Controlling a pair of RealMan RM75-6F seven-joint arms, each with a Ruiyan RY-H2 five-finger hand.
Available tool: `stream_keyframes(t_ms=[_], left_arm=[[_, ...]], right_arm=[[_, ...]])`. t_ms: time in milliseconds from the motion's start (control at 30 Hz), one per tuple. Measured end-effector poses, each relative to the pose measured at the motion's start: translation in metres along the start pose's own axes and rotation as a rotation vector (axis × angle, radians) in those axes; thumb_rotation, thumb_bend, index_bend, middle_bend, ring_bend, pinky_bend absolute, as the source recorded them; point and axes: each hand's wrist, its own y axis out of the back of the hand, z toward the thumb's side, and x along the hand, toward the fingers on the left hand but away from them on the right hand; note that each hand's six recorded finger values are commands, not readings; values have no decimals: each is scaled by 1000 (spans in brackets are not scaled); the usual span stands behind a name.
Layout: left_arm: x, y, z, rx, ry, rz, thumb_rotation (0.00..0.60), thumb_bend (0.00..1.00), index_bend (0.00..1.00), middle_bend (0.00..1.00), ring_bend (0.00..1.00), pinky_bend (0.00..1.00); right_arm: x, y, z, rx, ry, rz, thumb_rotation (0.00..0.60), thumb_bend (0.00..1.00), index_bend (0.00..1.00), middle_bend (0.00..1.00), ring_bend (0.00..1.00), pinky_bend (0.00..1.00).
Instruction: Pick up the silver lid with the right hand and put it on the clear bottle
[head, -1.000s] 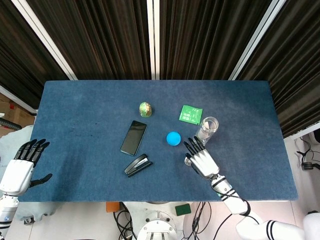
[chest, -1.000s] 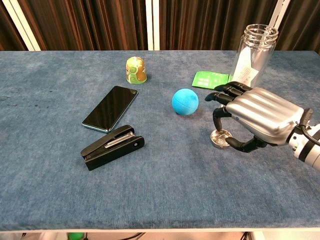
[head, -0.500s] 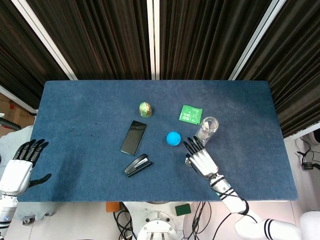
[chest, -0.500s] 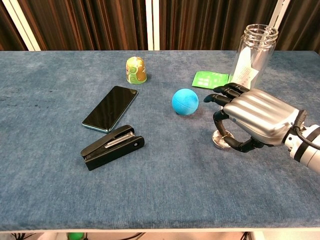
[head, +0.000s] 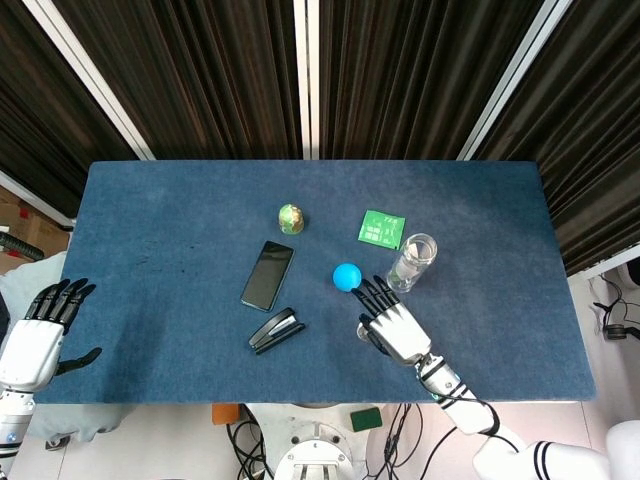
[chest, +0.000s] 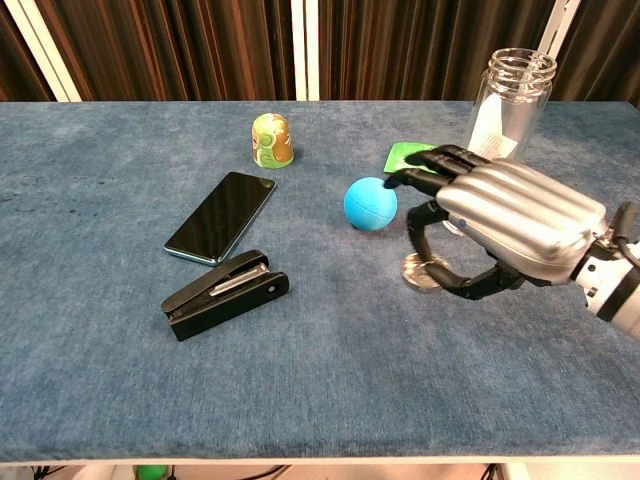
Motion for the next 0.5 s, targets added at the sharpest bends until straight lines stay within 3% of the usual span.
stream_keyframes(t_ms=[133, 267, 500], left_arm=[[-1, 0, 1, 2, 0, 1, 600, 45, 121, 101, 61, 118], [-1, 0, 0, 3, 1, 0, 600, 45, 121, 101, 61, 118], [0, -3, 1, -1, -3, -9, 600, 46, 121, 101, 61, 118]], right_arm=[[4, 29, 18, -44, 72, -66, 600, 442, 676, 117, 0, 0], [6, 74, 25, -53, 102, -188, 600, 442, 678, 123, 0, 0], [-1, 145, 2, -7, 34, -370, 600, 440, 680, 126, 0, 0]])
